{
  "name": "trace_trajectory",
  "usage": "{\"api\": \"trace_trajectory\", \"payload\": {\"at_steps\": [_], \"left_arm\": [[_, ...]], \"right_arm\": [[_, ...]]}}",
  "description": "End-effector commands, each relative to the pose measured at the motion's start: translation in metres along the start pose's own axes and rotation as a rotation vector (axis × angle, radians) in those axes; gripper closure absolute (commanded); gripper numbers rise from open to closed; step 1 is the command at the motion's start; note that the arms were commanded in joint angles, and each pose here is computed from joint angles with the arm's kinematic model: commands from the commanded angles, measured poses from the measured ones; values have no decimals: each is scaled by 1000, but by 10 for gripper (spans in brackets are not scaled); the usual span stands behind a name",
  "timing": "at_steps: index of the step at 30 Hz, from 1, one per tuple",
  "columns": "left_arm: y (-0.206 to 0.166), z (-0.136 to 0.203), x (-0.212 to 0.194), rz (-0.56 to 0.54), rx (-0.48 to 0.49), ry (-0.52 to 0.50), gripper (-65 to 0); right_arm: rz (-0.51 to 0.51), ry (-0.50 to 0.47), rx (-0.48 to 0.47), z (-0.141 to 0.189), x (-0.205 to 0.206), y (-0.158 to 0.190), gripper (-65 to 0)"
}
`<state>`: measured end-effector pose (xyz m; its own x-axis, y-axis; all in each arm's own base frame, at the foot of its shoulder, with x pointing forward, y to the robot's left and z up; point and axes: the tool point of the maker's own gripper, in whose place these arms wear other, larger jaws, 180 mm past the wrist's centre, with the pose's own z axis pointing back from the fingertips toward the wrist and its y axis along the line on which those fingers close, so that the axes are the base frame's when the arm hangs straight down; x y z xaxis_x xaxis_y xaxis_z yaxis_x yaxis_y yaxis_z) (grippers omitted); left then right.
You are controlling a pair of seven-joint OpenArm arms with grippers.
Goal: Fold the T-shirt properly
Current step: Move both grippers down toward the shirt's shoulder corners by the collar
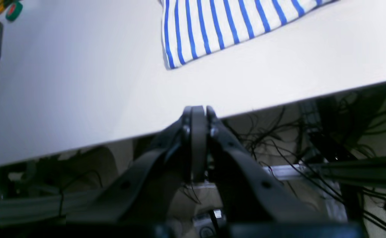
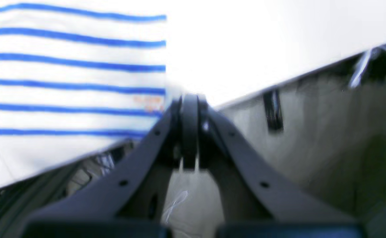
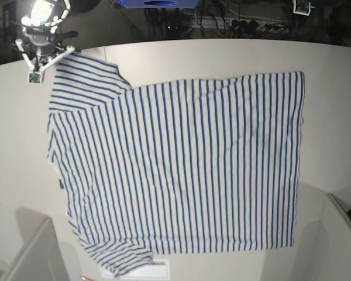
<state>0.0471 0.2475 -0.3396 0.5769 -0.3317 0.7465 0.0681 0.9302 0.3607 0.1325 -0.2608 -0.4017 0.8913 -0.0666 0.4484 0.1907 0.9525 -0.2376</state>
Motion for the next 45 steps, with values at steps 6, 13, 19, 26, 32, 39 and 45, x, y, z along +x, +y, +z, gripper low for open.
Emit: {"api": "trace_trajectory", "payload": {"at_steps": [6, 13, 19, 26, 32, 39, 45], "left_arm": [[11, -21, -6, 153, 14, 90, 0], [44, -34, 0, 455, 95, 63, 0], [49, -42, 11, 537, 92, 22, -199], [37, -58, 38, 603, -5, -77, -520], [51, -69, 44, 649, -55, -123, -489], [107, -73, 44, 674, 15, -78, -489], [123, -80, 39, 616, 55, -19, -489]], "right_arm": [[87, -17, 60, 1, 38, -13, 0], [18, 11, -19, 4, 67, -53, -180], [-13, 63, 0, 1, 75, -50, -381], [-70, 139, 105, -15, 80, -22, -381], [-268, 86, 277, -36, 88, -7, -381], [-327, 139, 411, -60, 71, 6, -381], [-329, 227, 456, -67, 39, 22, -381]]}}
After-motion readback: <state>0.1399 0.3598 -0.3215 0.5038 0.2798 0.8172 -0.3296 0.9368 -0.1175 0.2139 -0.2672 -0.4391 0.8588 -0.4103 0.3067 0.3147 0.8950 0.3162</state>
